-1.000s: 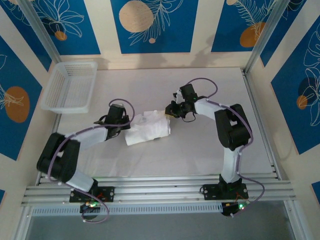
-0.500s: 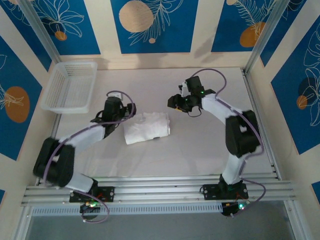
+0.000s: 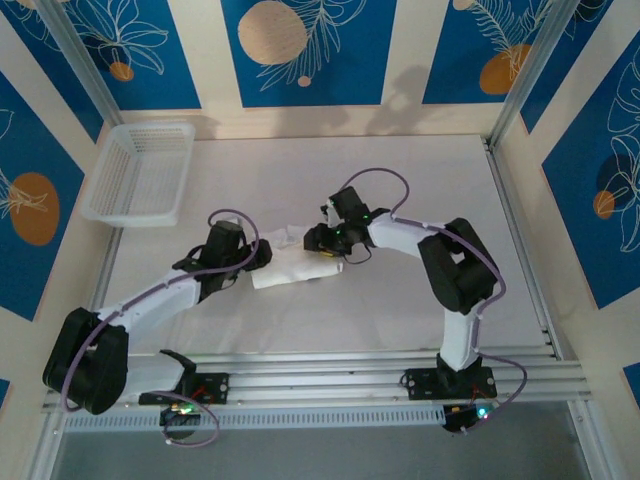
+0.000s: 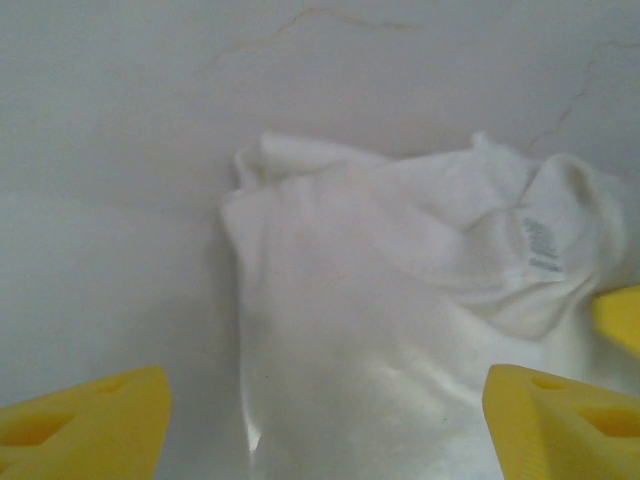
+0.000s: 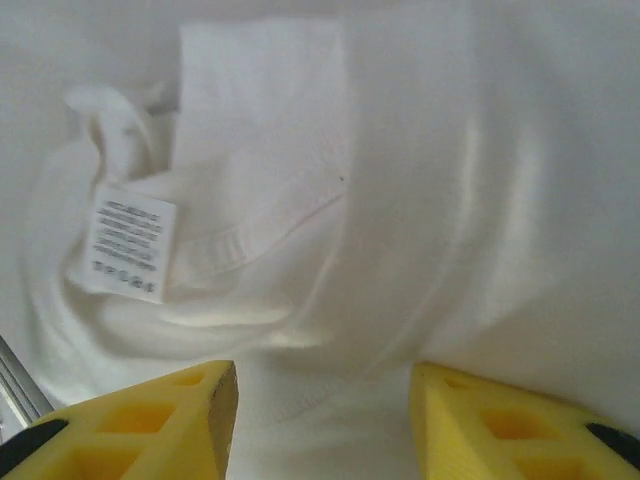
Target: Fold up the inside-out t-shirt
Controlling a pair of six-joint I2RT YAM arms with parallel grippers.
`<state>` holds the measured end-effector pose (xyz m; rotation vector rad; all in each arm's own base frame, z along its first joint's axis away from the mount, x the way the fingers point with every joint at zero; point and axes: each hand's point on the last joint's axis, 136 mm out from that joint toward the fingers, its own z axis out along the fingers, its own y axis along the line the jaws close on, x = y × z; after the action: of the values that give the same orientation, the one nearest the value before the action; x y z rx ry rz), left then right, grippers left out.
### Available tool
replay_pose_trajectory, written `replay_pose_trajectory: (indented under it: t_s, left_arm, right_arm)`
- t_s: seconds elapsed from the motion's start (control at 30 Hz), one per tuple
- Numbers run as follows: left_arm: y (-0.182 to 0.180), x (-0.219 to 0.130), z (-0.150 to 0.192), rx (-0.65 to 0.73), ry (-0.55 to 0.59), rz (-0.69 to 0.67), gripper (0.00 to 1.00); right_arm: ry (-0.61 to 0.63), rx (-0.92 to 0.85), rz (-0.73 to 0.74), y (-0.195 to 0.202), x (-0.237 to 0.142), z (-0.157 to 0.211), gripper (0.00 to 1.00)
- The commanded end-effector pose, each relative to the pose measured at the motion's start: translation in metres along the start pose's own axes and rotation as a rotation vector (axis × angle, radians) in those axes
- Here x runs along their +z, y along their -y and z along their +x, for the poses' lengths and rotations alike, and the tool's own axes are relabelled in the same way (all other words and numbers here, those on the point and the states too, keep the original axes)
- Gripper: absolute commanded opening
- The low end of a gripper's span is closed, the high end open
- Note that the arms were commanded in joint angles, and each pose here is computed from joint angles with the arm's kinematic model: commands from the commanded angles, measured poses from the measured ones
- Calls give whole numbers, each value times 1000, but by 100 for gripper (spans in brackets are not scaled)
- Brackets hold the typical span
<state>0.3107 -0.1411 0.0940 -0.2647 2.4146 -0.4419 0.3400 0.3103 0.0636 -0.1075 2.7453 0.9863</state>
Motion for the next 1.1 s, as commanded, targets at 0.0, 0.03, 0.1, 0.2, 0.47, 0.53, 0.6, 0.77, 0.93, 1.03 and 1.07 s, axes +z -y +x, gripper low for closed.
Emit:
replay_pose_trajectory:
  t_s: [0.0, 0.03, 0.1, 0.2, 0.47, 0.53, 0.6, 0.77, 0.93, 1.03, 1.07]
  left_arm:
    - [-17, 6, 19, -64, -84, -59, 80]
    - [-13, 11, 24, -66, -104, -31, 80]
    - [7, 20, 28, -73, -138, 75, 77]
    - [45, 35, 31, -96, -178, 228, 64]
    - [192, 114, 56, 63, -231, 375, 38]
    - [247, 141, 70, 111, -229, 411, 39]
    - [298, 162, 82, 145, -234, 451, 45]
    - [397, 182, 85, 162, -228, 573, 62]
    - [406, 154, 55, 220, -143, 591, 72]
    - [384, 117, 23, 249, -57, 582, 75]
    - [370, 107, 13, 250, -34, 572, 76]
  right_arm:
    - [36, 42, -16, -7, -37, 4, 49]
    - [51, 66, -38, -9, -47, 5, 49]
    - [80, 111, -63, -6, -64, 10, 49]
    - [140, 204, -43, 10, -89, 21, 50]
    - [315, 559, 67, 92, -160, 54, 49]
    - [378, 631, 113, 111, -180, 63, 49]
    - [431, 689, 147, 124, -199, 71, 49]
    - [574, 729, 144, 136, -242, 74, 51]
    - [560, 772, 125, 147, -257, 68, 51]
    - [547, 794, 114, 162, -258, 54, 51]
    - [549, 797, 116, 167, -258, 48, 51]
